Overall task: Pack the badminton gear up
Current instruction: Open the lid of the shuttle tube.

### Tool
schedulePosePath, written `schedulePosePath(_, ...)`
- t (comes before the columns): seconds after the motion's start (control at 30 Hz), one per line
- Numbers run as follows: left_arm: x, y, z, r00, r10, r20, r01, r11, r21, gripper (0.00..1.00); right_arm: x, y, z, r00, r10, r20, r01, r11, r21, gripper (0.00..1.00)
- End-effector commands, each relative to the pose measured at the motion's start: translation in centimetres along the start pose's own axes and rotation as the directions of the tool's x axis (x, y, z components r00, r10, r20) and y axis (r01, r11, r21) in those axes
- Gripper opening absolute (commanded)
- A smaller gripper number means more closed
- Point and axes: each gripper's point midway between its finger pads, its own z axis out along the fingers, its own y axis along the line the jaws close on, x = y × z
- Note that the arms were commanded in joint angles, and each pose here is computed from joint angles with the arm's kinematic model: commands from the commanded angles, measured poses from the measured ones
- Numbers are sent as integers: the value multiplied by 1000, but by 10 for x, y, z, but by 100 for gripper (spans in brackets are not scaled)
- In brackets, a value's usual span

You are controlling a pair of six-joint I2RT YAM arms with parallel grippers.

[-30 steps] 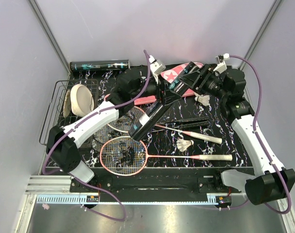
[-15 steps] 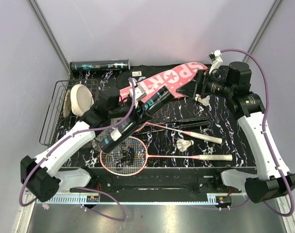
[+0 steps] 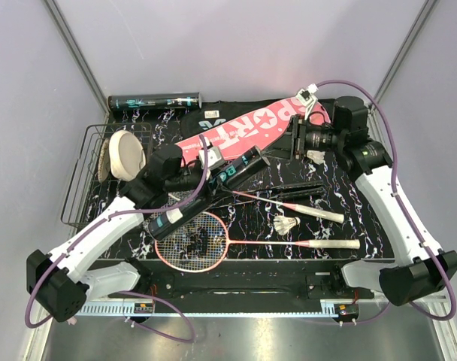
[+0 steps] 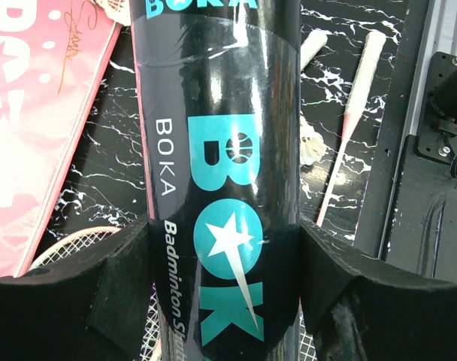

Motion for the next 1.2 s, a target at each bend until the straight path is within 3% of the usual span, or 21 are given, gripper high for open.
schedulePosePath(0.0, -37, -9, -9, 985, 111, 135, -116, 993, 31, 17, 7, 3, 9, 999, -30, -21, 29, 999, -38, 48)
schedulePosePath(0.2, -40, -11, -9, 980, 120, 157, -128, 991, 39, 11, 16, -1, 11, 999, -14, -32, 13, 999, -29, 43)
schedulePosePath(0.47, -41, 3, -5, 986, 95, 138, -93, 995, -25, 1, 35, 21, 13, 997, 58, -43, -63, 990, -128, 26)
schedulePosePath(0.57, -42, 7, -5, 988, 80, 135, -75, 996, -39, 0, 38, 22, 16, 995, 96, -26, -99, 984, -148, 19)
schedulePosePath(0.67, -42, 7, -4, 988, 74, 137, -68, 997, -46, 0, 37, 24, 17, 991, 133, -6, -132, 977, -169, 1)
schedulePosePath(0.83, -35, 12, -6, 991, 58, 121, -48, 996, -80, 0, 21, 28, 12, 945, 307, 112, -278, 936, -214, 0)
schedulePosePath(0.87, -31, 14, -6, 992, 55, 110, -45, 995, -89, 0, -4, 45, -5, 916, 367, 162, -302, 897, -324, 0)
schedulePosePath(0.93, -23, 14, -8, 994, 61, 88, -52, 994, -100, 0, -13, 45, -21, 869, 467, 159, -367, 828, -424, 0)
schedulePosePath(1.0, -17, 14, -8, 993, 73, 92, -64, 993, -103, 0, -31, 59, -45, 842, 515, 160, -349, 746, -567, 0)
schedulePosePath(1.1, -16, 15, -9, 992, 85, 98, -74, 991, -115, 0, -38, 57, -58, 832, 520, 193, -323, 738, -593, 0)
schedulePosePath(1.13, -16, 14, -9, 991, 85, 99, -74, 991, -114, 0, -39, 46, -54, 807, 561, 183, -392, 742, -543, 0)
schedulePosePath(1.17, -17, 14, -9, 991, 85, 99, -74, 991, -114, 0, -38, 51, -56, 841, 484, 243, -317, 803, -505, 0)
